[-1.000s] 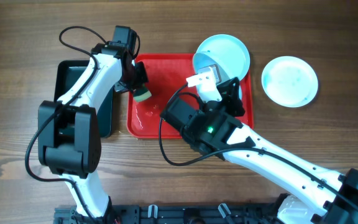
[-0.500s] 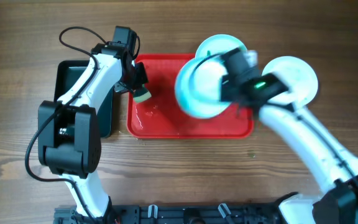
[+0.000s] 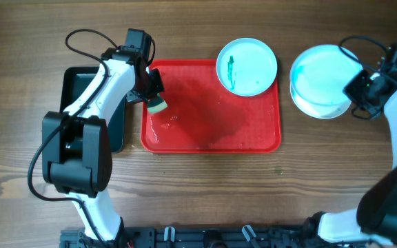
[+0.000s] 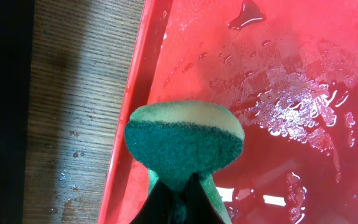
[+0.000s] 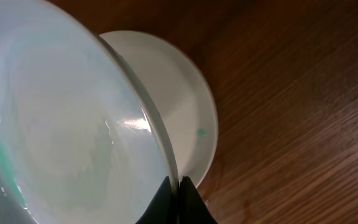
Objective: Clean dirty plates on tray and stack at the side
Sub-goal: 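Grasp the remaining plate rim with the right gripper and pull it center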
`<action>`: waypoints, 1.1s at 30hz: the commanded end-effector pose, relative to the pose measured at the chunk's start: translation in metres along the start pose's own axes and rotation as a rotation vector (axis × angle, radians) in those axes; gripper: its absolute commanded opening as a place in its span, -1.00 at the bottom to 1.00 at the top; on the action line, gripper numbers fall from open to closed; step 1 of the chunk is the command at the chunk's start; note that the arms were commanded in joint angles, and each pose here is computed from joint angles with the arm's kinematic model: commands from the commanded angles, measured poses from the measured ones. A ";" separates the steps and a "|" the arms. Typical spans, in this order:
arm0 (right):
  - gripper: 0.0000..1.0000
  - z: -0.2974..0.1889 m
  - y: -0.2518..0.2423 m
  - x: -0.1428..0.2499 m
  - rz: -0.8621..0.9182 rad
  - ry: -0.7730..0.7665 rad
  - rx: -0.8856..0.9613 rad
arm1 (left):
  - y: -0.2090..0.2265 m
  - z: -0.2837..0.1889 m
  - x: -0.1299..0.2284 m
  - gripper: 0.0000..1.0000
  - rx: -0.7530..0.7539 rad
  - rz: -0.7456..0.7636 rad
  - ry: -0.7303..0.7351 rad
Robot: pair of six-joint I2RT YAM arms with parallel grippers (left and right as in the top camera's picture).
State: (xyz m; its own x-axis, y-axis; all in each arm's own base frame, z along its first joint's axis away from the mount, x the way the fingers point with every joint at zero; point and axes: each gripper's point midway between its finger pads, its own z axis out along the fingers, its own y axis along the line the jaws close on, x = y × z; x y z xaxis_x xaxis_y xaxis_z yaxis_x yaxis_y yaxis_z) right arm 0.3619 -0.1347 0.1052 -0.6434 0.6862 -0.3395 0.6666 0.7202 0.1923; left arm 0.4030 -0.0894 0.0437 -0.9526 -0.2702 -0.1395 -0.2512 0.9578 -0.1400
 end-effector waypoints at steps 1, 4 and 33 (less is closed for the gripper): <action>-0.92 0.037 -0.006 0.011 0.033 0.091 0.006 | -0.005 -0.017 -0.011 -0.92 0.014 0.000 -0.056; -0.90 0.060 -0.008 0.019 0.037 0.139 0.015 | -0.005 -0.017 -0.011 -0.92 0.014 0.000 -0.056; -0.49 0.065 0.188 0.114 -0.181 0.102 -0.138 | -0.004 -0.017 -0.008 -0.92 0.008 0.000 -0.043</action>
State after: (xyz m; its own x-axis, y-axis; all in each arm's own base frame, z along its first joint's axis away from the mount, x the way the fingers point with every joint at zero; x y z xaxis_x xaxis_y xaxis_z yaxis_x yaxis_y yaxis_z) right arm 0.4389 0.0800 0.0708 -0.8157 0.5013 -0.2888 0.4030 0.8505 0.3379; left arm 0.4018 -0.0892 0.0434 -0.9533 -0.2701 -0.1351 -0.2518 0.9579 -0.1379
